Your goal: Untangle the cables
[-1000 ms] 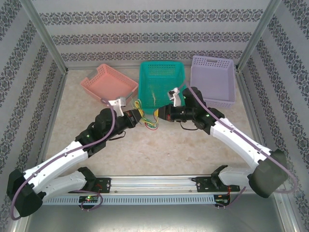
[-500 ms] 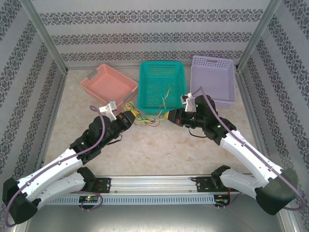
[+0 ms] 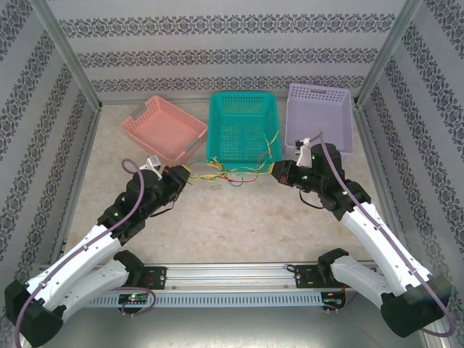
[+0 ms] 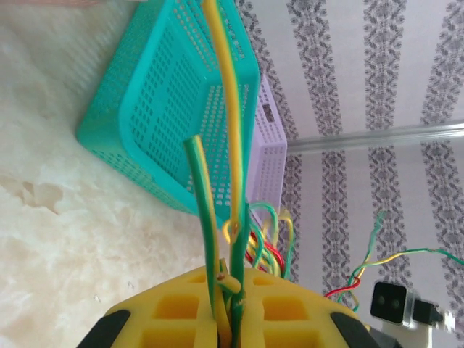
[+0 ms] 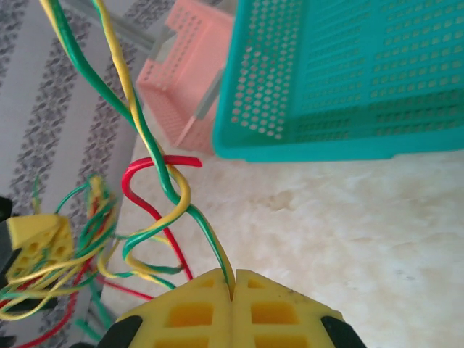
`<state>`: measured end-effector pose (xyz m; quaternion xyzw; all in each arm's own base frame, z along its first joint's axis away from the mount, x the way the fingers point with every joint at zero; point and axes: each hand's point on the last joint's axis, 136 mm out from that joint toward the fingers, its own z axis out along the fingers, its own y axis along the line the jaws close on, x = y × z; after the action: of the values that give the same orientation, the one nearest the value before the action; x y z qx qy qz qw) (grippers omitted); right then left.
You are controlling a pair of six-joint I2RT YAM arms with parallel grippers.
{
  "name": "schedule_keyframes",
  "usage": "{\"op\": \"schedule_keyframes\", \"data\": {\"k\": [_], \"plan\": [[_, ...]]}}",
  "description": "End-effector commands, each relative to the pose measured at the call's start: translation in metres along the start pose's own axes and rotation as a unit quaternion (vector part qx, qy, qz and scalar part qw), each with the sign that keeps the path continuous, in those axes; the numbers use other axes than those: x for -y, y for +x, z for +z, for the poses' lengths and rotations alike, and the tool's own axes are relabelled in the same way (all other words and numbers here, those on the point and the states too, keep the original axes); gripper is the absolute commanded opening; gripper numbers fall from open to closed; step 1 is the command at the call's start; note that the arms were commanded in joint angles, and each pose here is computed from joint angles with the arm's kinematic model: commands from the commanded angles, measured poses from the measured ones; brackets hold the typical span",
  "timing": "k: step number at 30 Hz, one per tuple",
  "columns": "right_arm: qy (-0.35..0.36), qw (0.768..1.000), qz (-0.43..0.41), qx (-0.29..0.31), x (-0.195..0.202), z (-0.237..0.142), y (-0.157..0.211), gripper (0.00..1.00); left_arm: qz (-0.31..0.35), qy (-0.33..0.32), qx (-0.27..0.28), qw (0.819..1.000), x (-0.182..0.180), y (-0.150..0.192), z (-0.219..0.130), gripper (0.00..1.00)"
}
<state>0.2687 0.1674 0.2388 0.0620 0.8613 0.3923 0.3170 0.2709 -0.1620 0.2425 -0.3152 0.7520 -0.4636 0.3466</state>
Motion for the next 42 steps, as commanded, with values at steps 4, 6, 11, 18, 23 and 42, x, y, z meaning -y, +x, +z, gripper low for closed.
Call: {"op": "schedule_keyframes", "data": {"k": [4,6,11,18,23,42], "plan": [[0.17,0.982,-0.023,0.078,0.062,-0.03,-0.042,0.0,0.055,-0.152,0.059,0.985,-0.043,-0.047,-0.025,0.0],[0.198,0.976,-0.03,0.088,0.07,-0.039,-0.047,0.0,0.063,-0.19,0.077,0.977,-0.049,-0.061,-0.037,0.0],[0.268,0.956,-0.021,0.118,0.095,-0.064,-0.056,0.0,0.072,-0.304,0.113,0.943,-0.072,-0.092,-0.069,0.0],[0.297,0.946,-0.018,0.125,0.106,-0.071,-0.059,0.0,0.072,-0.325,0.106,0.937,-0.073,-0.097,-0.066,0.0],[0.351,0.923,-0.017,0.157,0.122,-0.097,-0.074,0.0,0.102,-0.412,0.121,0.897,-0.081,-0.111,-0.093,0.0],[0.387,0.907,0.001,0.166,0.136,-0.111,-0.071,0.0,0.097,-0.537,0.108,0.831,-0.127,-0.114,-0.121,0.0]]}}
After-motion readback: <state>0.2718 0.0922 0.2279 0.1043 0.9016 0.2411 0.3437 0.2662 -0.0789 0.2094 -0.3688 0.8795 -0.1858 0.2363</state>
